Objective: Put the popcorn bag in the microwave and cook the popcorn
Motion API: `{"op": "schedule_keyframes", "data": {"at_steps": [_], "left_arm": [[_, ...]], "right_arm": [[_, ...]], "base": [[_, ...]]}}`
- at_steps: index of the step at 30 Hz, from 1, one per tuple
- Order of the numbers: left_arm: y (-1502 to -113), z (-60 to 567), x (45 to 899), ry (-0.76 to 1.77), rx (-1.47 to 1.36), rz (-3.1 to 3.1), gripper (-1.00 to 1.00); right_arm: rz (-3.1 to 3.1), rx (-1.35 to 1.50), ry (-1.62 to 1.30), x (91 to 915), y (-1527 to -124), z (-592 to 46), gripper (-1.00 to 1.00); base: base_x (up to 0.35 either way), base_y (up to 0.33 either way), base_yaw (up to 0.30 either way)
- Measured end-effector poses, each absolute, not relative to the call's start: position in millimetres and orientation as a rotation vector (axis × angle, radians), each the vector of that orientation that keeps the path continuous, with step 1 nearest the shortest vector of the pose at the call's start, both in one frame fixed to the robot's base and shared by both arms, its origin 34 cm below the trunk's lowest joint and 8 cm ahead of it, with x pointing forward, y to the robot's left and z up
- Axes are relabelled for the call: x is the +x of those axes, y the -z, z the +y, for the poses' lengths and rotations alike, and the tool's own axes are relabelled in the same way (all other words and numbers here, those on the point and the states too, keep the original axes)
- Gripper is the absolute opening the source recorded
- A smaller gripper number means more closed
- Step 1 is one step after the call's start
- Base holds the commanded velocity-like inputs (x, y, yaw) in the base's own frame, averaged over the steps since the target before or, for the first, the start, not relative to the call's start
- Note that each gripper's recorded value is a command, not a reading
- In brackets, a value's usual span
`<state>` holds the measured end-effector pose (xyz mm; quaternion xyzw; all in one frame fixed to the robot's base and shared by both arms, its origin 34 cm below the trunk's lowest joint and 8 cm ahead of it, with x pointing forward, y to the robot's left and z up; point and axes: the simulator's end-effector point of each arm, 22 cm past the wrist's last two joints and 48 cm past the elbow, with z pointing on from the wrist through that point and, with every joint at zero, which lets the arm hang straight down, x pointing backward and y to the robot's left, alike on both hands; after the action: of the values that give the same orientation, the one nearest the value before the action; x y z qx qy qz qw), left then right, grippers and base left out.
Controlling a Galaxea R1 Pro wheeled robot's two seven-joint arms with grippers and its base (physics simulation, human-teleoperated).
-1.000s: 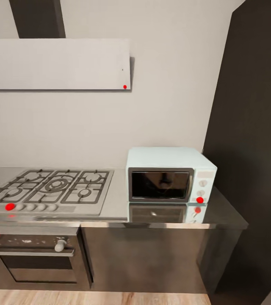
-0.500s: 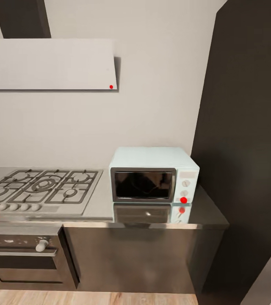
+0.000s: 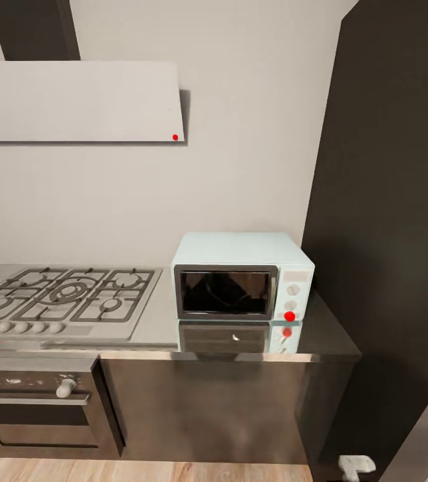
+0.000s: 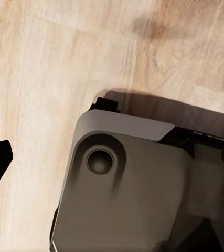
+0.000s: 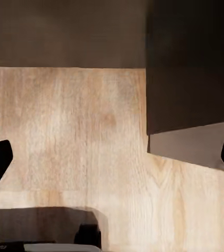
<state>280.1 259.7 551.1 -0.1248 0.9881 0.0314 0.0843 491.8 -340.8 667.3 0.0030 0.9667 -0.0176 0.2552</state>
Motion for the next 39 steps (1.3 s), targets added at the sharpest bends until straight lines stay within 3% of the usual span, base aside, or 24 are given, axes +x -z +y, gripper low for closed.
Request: {"op": "schedule_keyframes", "data": {"at_steps": [6,9,11,22,39], "left_arm": [[-552.0,263.9,284.4,-0.102,-0.374,2.927,1.00],[-552.6,265.3,287.3,-0.105,-0.375,2.912,1.00],[-552.6,265.3,287.5,-0.105,-0.373,2.912,1.00],[-552.8,265.6,288.3,-0.106,-0.373,2.908,1.00],[-552.8,265.7,288.3,-0.107,-0.374,2.907,1.00]], "right_arm": [[2.576,0.020,0.080,559.1,-762.9,-342.6,1.00],[2.486,0.069,0.035,643.9,-842.4,-328.4,1.00],[2.306,0.100,0.002,741.2,-972.6,-327.2,1.00],[2.051,0.060,-0.053,811.4,-1075.4,-299.0,1.00],[2.074,0.083,-0.066,808.4,-926.4,-293.3,1.00]], "base": [[0.000,0.000,0.000],[0.000,0.000,0.000],[0.000,0.000,0.000],[0.000,0.000,0.000],[0.000,0.000,0.000]]}}
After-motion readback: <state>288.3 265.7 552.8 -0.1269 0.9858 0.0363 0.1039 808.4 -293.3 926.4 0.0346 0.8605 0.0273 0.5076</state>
